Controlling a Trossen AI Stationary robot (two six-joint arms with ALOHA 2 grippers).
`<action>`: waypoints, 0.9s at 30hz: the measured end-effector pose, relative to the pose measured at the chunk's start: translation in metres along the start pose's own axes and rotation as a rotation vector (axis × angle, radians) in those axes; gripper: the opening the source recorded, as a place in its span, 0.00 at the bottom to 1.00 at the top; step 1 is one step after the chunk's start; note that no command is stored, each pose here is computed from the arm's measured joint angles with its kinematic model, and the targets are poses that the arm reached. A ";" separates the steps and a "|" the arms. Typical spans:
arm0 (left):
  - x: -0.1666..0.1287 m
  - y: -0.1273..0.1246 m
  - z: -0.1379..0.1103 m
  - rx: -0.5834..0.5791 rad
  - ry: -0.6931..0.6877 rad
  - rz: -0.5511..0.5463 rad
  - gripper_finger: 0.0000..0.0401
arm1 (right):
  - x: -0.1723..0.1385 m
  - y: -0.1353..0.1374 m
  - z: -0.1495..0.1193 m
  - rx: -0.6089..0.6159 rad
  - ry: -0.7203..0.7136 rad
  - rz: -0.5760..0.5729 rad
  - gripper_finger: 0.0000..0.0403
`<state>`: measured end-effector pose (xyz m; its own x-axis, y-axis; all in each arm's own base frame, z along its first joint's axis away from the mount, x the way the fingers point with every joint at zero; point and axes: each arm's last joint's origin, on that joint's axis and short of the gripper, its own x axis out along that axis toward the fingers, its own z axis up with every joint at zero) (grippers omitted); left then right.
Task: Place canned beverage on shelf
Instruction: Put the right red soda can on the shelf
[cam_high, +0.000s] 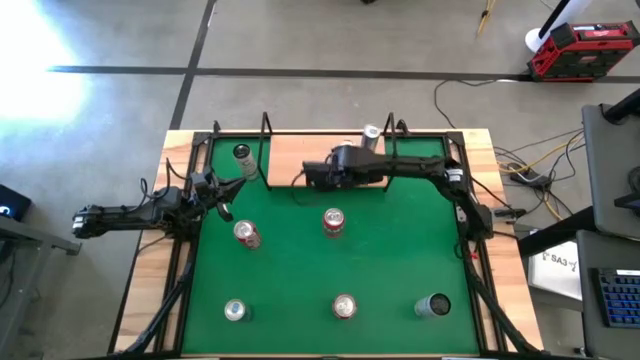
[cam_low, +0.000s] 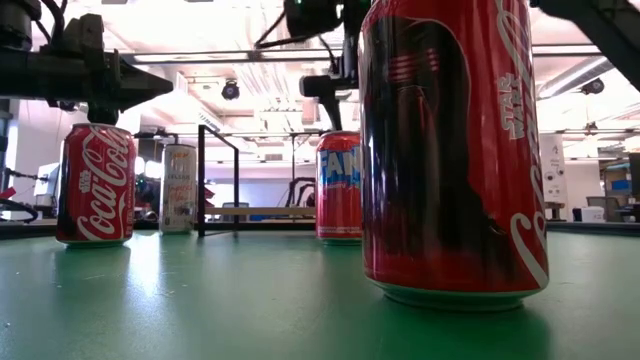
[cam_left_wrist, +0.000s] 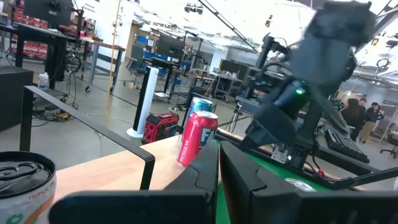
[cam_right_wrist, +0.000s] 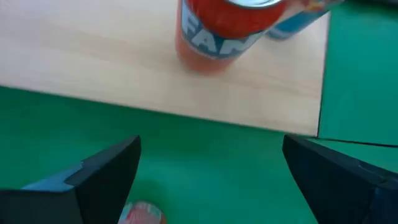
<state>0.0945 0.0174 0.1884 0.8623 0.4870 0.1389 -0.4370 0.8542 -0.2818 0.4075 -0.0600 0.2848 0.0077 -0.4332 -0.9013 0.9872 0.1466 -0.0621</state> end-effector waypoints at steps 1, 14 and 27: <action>0.000 0.000 0.000 -0.001 0.000 -0.001 0.00 | -0.002 0.000 -0.006 0.005 -0.039 0.001 0.95; 0.000 0.000 0.000 0.000 0.000 0.000 0.00 | 0.030 -0.001 -0.038 0.174 -0.400 0.021 0.95; 0.000 0.000 0.000 -0.001 0.000 0.000 0.00 | 0.060 -0.009 -0.054 0.169 -0.493 -0.035 0.95</action>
<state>0.0945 0.0174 0.1886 0.8624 0.4866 0.1393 -0.4364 0.8543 -0.2823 0.3909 -0.0394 0.2085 0.0074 -0.8083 -0.5887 0.9998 -0.0039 0.0180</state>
